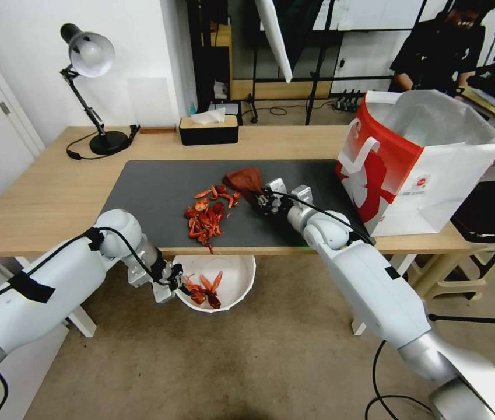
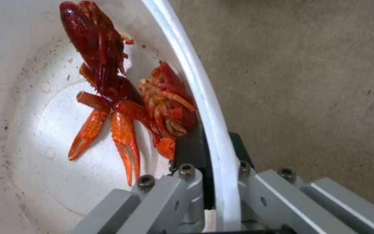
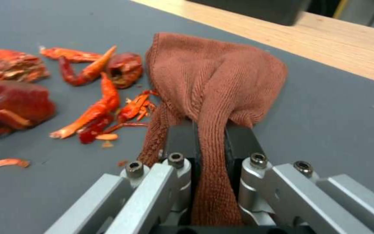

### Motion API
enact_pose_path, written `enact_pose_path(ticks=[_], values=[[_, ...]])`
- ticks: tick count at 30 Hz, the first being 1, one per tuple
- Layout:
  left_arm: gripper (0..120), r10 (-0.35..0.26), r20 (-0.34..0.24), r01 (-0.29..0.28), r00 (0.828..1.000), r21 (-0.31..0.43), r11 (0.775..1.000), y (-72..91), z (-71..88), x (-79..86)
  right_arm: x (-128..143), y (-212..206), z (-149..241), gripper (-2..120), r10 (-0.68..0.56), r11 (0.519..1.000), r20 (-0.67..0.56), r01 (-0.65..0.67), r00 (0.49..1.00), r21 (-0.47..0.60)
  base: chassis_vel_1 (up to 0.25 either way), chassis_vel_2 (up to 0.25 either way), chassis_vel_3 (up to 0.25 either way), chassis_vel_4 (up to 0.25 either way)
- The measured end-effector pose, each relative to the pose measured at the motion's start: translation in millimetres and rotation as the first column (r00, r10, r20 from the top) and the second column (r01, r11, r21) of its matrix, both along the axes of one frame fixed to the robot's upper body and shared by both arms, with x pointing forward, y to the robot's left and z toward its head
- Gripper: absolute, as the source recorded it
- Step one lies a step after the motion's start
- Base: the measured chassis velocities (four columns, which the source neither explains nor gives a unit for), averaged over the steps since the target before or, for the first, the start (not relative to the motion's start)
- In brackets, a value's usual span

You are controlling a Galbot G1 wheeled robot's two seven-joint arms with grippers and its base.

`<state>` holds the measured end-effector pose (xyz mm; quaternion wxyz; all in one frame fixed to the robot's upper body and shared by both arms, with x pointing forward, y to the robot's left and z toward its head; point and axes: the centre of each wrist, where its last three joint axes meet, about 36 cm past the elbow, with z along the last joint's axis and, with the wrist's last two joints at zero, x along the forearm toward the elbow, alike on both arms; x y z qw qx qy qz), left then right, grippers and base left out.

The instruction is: Sweep shrimp from table into container with towel, then put container into takeout bag.

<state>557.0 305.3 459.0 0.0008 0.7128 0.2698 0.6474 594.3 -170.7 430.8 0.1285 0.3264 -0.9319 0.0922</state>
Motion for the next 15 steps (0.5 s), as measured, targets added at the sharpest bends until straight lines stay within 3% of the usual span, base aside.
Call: enact_pose_path(ticks=[15], values=[[0,0.013,-0.002,-0.013,1.0,-0.003,1.0,6.6,-1.3,-4.3,13,-21,-4,7,0.234,0.972,0.003,-0.234,0.972,-0.018,0.0,0.0,0.0,0.0]])
